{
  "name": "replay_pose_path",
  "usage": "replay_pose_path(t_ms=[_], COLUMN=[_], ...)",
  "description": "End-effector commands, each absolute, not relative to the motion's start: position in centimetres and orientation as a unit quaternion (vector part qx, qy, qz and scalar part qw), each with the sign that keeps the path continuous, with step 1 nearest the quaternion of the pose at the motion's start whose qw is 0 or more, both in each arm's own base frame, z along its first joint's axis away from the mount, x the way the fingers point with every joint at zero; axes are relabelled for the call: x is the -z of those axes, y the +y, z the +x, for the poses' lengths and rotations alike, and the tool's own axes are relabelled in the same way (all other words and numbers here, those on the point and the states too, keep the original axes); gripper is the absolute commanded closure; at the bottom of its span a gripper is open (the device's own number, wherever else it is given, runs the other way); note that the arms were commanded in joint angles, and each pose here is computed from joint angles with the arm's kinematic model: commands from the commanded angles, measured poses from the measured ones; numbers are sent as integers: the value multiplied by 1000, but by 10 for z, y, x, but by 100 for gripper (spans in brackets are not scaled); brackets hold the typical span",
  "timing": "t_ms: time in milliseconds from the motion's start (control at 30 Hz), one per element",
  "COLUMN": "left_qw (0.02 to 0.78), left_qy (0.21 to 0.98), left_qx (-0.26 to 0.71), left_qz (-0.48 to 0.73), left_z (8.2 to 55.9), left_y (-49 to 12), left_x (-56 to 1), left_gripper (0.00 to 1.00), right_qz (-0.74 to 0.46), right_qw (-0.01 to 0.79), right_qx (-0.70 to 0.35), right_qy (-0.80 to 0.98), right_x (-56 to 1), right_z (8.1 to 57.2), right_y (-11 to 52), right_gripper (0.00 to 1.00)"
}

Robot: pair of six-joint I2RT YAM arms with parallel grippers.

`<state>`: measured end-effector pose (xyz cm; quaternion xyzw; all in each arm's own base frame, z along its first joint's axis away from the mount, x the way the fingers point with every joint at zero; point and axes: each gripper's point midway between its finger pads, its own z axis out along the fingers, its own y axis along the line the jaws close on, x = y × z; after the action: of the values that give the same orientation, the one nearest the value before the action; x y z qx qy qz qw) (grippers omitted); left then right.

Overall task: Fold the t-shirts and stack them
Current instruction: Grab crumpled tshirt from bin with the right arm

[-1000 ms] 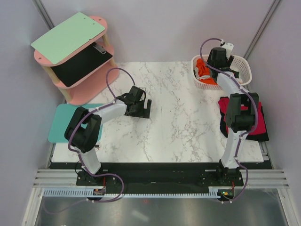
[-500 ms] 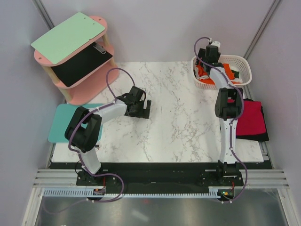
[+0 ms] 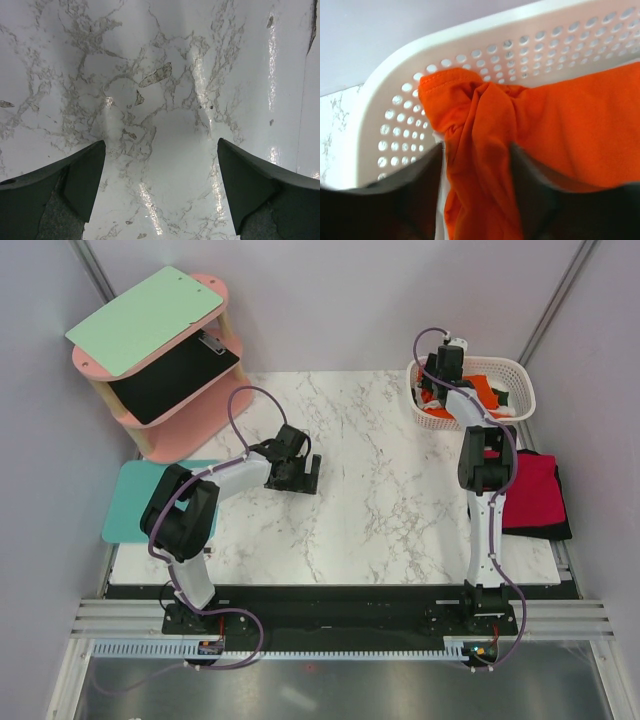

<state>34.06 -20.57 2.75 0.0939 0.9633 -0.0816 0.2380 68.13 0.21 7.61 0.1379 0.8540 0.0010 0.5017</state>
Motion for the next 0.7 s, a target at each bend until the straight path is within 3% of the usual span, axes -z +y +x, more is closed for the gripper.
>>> replay_pose_path(t_ms=[0,33,200,400,667], left_qw=[242,243,240,239,232], left_qy=[964,964,964,965,967], left_qx=[77,78,79,76,79], left_qz=[78,78,79,76,75], left_z=[344,344,345,343,341], left_y=[-203,-203,-204,-203,-204], left_x=[-27,-28,-27,-25,-21], left_gripper=[0,0,0,0,0], right_qz=[153,154,154,166,159], right_qw=[530,530,534,576,647], right_qx=[-1,0,0,-15,-36], right_qy=[834,834,831,800,744], right_x=[-79,-77,-75,-110,-210], right_z=[699,699,701,692,678], right_y=[-2,-3,-4,-2,5], right_gripper=[51,65,96,100,100])
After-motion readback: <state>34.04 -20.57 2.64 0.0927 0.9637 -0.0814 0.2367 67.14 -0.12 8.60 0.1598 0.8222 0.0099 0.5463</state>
